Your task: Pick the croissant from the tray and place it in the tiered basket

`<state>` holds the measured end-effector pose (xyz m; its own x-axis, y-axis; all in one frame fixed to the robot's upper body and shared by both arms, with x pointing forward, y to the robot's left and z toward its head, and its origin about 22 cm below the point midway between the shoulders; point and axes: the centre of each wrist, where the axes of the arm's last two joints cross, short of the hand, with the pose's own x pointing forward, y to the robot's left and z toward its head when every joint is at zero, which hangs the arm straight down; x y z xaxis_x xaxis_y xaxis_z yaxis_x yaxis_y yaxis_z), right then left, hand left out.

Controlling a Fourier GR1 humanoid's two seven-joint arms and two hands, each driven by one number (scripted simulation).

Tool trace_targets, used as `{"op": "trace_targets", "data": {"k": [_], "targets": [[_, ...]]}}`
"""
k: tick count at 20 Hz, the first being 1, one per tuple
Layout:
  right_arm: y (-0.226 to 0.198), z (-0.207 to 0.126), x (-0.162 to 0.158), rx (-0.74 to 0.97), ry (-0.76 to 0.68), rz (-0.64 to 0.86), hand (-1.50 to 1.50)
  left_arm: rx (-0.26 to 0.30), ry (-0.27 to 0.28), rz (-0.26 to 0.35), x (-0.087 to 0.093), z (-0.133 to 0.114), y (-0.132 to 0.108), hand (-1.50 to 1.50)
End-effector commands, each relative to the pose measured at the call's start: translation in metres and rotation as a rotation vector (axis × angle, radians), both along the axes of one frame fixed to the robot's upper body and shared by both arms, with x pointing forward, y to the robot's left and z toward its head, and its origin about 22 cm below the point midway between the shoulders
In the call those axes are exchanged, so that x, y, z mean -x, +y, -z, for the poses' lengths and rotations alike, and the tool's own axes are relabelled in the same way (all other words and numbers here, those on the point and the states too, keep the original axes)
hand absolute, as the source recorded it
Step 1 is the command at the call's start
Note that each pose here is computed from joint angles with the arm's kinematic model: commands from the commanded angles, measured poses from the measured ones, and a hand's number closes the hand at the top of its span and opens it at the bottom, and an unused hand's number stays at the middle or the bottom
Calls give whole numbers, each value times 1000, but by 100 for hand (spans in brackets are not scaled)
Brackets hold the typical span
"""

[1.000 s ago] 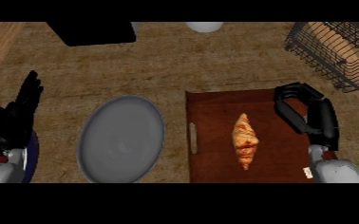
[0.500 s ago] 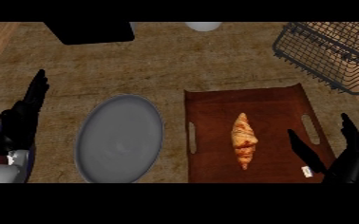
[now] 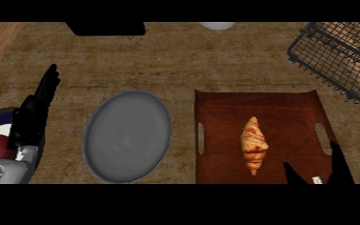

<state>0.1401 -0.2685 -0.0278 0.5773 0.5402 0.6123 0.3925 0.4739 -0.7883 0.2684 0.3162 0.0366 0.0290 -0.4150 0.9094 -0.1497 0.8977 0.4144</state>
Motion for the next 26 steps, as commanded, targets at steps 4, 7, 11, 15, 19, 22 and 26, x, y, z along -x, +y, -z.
{"op": "trace_targets", "data": {"k": [4,7,11,15,19,22,26], "targets": [[25,-42,-19,41,208,109,-150,-1,8,36,-1,2,-9,0],[48,-67,-39,47,271,152,-150,-1,15,56,-8,-3,-15,0],[88,-91,-62,8,369,197,-150,-5,8,53,-14,-6,-21,0],[104,-98,-78,29,468,238,-150,-2,9,52,-8,3,-28,0],[102,-94,-85,51,535,237,-150,-1,25,32,-11,-1,-9,0],[105,-91,-83,61,555,224,-150,-8,14,14,-16,4,-14,0],[107,-96,-87,79,562,208,-150,-4,12,39,-10,3,-25,0]]}}
